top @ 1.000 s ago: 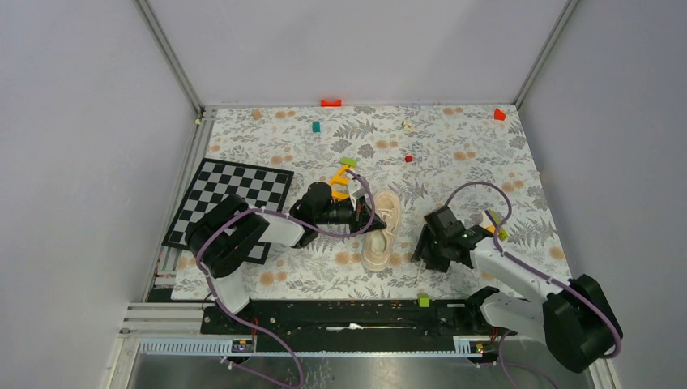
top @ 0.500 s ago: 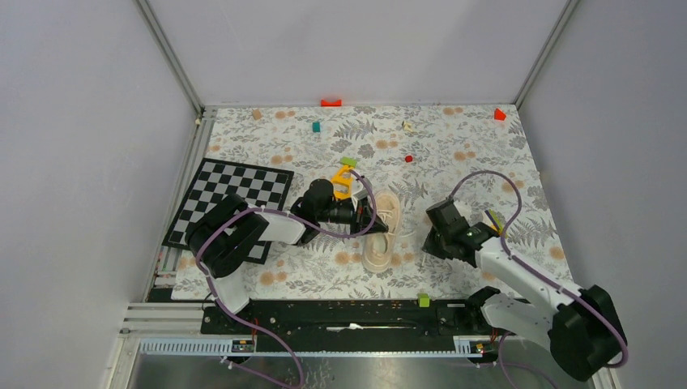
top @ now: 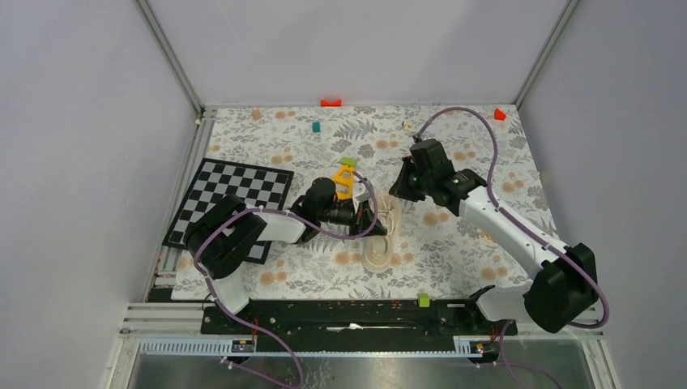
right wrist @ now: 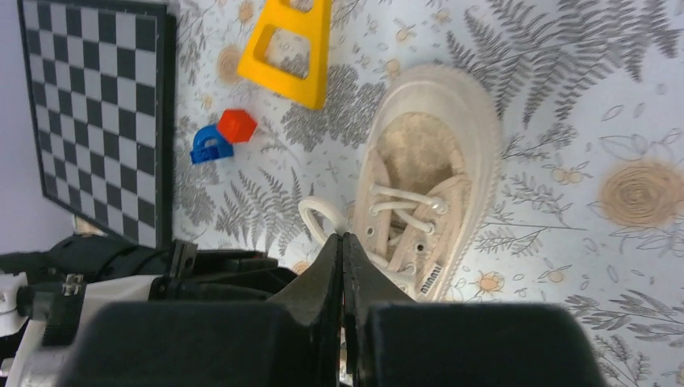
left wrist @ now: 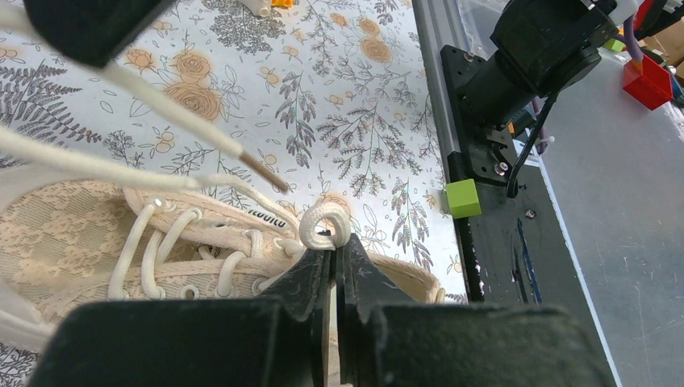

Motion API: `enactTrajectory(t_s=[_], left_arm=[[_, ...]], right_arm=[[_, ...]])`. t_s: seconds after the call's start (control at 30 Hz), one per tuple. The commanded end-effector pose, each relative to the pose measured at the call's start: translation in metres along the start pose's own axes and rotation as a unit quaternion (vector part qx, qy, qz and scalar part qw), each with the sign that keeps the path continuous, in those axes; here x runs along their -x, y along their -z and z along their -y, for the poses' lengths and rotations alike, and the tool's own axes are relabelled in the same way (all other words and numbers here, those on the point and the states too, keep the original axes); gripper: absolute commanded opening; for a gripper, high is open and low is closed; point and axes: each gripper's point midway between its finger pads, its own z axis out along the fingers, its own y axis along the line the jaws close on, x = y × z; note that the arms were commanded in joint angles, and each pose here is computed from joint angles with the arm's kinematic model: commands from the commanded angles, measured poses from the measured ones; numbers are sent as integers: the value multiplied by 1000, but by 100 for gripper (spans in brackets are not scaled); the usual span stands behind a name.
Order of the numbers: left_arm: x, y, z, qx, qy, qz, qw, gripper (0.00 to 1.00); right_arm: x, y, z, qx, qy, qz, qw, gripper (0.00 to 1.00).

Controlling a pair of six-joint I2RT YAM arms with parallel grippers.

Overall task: Tie the shoes
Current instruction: Wrap the shoelace around the shoelace.

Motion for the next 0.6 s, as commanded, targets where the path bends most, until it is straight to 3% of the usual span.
enactTrajectory(t_s=[0.0, 0.57], left_arm=[[30, -3, 10, -26, -49, 19, 998, 0], [22, -11, 0, -12, -28, 2, 1000, 0]], right_arm=[[-3, 10, -31, 77, 19, -27, 996, 0], [-45, 30, -33, 112, 64, -86, 988, 0]])
